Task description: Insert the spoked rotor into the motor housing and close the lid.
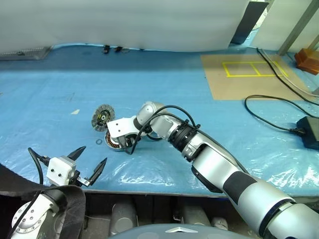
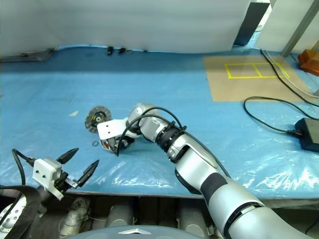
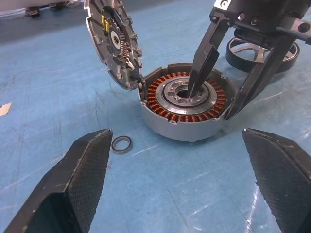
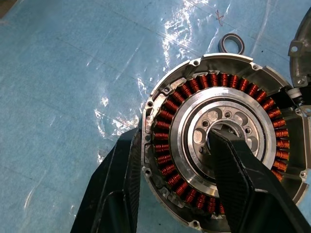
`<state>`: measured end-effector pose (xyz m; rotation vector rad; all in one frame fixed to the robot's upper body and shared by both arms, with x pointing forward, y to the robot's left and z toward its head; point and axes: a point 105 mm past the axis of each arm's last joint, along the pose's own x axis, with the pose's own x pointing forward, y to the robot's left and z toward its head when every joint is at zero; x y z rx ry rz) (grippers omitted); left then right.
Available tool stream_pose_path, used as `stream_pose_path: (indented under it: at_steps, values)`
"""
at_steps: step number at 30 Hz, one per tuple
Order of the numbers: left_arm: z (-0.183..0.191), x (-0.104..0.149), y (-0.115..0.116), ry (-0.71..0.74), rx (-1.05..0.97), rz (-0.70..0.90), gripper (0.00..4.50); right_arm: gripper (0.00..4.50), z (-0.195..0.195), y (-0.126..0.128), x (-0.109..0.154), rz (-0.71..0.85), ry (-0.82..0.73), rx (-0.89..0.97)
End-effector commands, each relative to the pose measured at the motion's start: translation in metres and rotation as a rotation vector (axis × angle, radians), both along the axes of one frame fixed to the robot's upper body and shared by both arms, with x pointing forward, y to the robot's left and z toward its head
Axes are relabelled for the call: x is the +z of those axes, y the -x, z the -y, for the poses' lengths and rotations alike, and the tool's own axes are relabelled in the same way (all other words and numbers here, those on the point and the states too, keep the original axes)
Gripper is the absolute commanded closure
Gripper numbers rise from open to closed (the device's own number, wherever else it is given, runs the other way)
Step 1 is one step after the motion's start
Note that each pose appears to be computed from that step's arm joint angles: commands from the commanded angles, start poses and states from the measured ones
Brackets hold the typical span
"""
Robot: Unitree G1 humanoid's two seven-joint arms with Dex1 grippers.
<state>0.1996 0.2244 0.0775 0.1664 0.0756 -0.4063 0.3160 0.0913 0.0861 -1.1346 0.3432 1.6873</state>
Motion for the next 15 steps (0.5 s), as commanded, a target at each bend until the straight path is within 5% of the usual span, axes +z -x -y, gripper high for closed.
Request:
stream_pose_path:
  at_steps: [1,15]
  values:
    - [0.002,0.005,-0.003,-0.016,-0.03,0.027,0.0,2.65,0.027,-0.012,-0.015,-0.019,0.103,-0.08]
    - [0.002,0.002,-0.008,-0.021,-0.046,0.023,0.0,2.65,0.034,0.001,-0.005,-0.064,0.079,-0.024]
